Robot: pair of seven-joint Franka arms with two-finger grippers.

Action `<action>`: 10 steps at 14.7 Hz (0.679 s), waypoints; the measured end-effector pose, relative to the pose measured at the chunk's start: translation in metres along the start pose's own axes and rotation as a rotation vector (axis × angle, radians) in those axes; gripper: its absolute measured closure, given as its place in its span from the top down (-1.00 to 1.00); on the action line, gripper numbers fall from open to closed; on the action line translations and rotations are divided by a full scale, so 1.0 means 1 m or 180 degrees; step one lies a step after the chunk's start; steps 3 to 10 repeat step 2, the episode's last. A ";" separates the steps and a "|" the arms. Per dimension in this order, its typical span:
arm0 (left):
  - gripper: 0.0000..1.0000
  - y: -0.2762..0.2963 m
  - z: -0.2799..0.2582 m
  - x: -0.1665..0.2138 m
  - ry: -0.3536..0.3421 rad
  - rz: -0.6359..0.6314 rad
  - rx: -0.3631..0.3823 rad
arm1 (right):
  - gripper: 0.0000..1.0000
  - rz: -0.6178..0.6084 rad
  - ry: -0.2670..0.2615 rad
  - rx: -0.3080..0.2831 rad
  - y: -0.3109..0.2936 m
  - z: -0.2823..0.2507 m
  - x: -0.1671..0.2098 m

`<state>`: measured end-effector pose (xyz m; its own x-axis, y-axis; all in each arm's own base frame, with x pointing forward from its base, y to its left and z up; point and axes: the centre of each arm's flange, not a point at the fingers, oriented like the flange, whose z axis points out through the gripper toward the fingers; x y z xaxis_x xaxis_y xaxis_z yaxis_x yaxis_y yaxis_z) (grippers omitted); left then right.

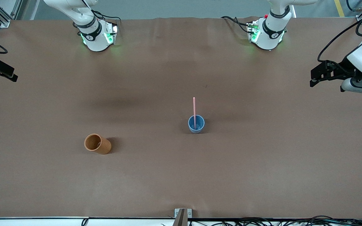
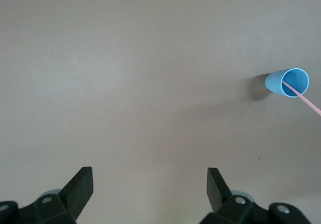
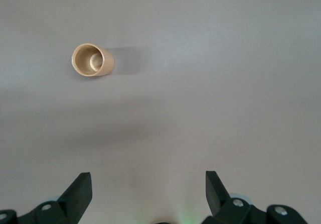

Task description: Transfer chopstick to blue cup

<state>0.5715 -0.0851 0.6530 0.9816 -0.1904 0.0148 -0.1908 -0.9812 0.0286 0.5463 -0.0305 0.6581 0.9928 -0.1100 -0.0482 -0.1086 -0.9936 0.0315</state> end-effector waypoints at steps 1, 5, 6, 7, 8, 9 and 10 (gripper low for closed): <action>1.00 0.000 0.000 0.000 0.0000 0.0000 0.0000 | 1.00 0.0000 -0.0004 -0.0001 0.000 0.001 0.001; 1.00 0.000 0.000 0.000 0.0000 0.0000 0.0000 | 1.00 -0.0001 -0.0004 -0.0001 0.000 0.001 0.001; 1.00 0.000 0.000 0.000 0.0000 0.0000 0.0000 | 1.00 -0.0001 -0.0004 -0.0001 0.000 0.001 0.001; 1.00 0.000 0.000 0.000 0.0000 0.0000 0.0000 | 1.00 -0.0001 -0.0004 -0.0001 0.000 0.001 0.001; 1.00 0.000 0.000 0.000 0.0000 0.0000 0.0000 | 1.00 -0.0001 -0.0004 -0.0001 0.000 0.001 0.001; 1.00 0.000 0.000 0.000 0.0000 0.0000 0.0000 | 1.00 -0.0001 -0.0004 -0.0001 0.000 0.001 0.001; 1.00 0.000 0.000 0.000 0.0000 0.0000 0.0000 | 1.00 -0.0001 -0.0004 -0.0001 0.000 0.001 0.001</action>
